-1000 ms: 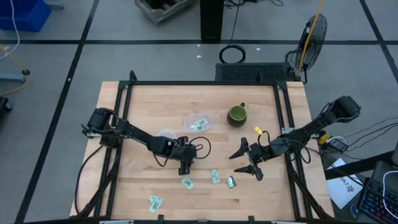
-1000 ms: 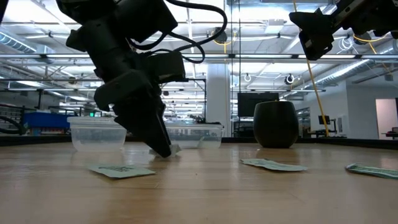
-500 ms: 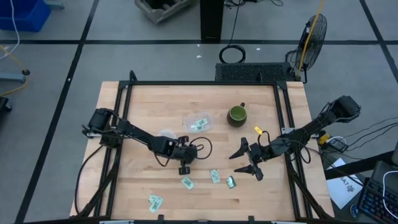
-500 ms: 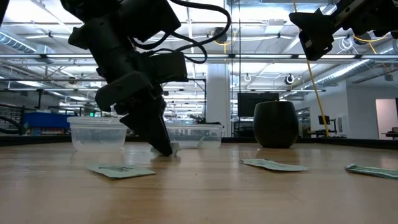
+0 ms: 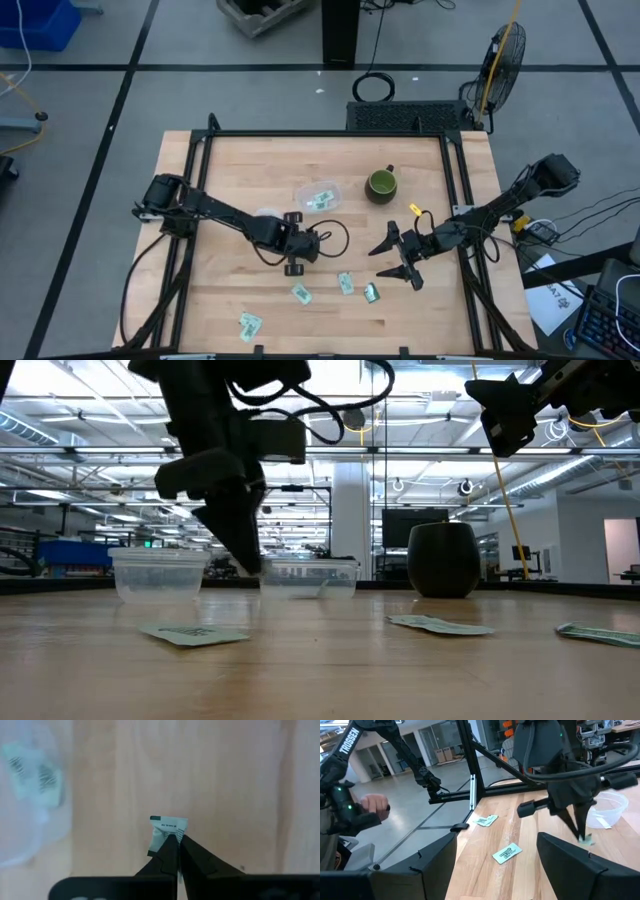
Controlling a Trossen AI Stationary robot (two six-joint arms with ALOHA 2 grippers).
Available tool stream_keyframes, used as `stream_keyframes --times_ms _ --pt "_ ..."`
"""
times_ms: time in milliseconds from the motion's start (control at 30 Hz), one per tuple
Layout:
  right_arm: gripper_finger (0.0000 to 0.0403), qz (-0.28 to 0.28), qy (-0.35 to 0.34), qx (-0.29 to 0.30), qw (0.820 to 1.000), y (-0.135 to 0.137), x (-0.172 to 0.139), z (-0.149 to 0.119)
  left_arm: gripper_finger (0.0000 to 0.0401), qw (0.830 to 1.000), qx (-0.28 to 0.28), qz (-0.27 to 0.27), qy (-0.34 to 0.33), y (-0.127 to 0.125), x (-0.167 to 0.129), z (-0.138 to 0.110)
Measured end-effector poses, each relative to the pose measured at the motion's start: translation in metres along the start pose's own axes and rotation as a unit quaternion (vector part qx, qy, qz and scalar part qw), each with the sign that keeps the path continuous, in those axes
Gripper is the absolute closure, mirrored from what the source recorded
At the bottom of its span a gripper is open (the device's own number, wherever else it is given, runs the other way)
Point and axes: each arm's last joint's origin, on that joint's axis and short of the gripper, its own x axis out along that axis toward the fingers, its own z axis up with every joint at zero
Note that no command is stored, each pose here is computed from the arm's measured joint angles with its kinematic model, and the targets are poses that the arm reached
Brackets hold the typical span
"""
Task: Pick and place Stevia / Truvia into bins
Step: Put the stevia packet into the round container
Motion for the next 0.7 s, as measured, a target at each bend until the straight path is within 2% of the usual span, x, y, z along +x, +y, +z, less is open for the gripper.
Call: stream_keyframes --times_ms 233,400,567,700 --pt "0.0135 0.001 0.0 0.0 1.0 0.0 0.0 0.0 0.0372 0.997 -0.026 0.066 0.027 0.002 -0.026 -0.009" --pt "0.0135 0.002 0.004 0.0 1.0 0.0 0.0 0.0 0.037 0.993 -0.061 0.095 -0.028 0.005 -0.069 -0.023" --pt "0.0135 0.003 0.005 0.0 1.0 0.0 0.0 -0.001 0.0369 0.984 -0.122 0.111 -0.066 0.017 -0.092 -0.054" --pt "0.0135 0.003 0.005 0.001 1.0 0.0 0.0 -0.001 0.0369 0.973 -0.182 0.113 -0.082 0.025 -0.085 -0.083"
